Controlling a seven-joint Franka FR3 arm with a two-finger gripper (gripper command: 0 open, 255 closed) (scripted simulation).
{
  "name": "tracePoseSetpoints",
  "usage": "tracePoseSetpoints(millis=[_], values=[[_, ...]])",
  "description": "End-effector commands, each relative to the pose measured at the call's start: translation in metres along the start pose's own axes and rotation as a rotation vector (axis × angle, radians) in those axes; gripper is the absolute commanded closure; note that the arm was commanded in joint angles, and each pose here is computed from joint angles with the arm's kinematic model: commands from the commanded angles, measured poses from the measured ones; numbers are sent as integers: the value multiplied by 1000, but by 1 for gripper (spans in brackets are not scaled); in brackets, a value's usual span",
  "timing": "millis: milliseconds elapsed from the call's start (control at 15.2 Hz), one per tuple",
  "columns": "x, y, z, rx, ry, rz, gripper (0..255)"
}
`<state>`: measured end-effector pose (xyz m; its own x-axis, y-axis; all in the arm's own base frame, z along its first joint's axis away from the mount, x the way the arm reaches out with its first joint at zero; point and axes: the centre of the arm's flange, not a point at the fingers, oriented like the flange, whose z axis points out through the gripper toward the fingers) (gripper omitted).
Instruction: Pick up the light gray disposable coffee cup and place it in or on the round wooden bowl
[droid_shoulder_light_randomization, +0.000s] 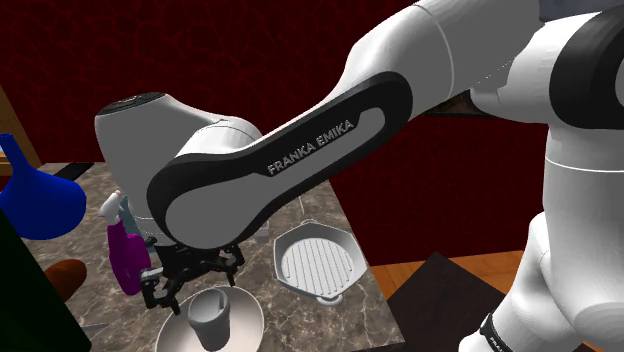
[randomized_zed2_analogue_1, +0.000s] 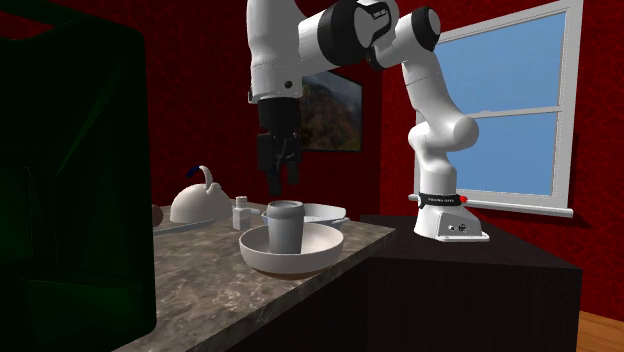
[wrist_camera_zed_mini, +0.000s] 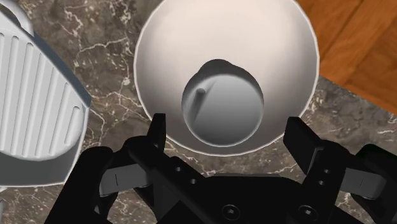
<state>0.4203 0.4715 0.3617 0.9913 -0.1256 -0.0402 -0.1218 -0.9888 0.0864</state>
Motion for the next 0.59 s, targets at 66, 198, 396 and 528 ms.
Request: tracePoseSetpoints(millis=[66,198,396,528], values=[[0,0,-13,0,0,0,0],[0,0,-40,0,0,0,0],[0,0,-50,0,0,0,0],[0,0,-50,0,0,0,0]])
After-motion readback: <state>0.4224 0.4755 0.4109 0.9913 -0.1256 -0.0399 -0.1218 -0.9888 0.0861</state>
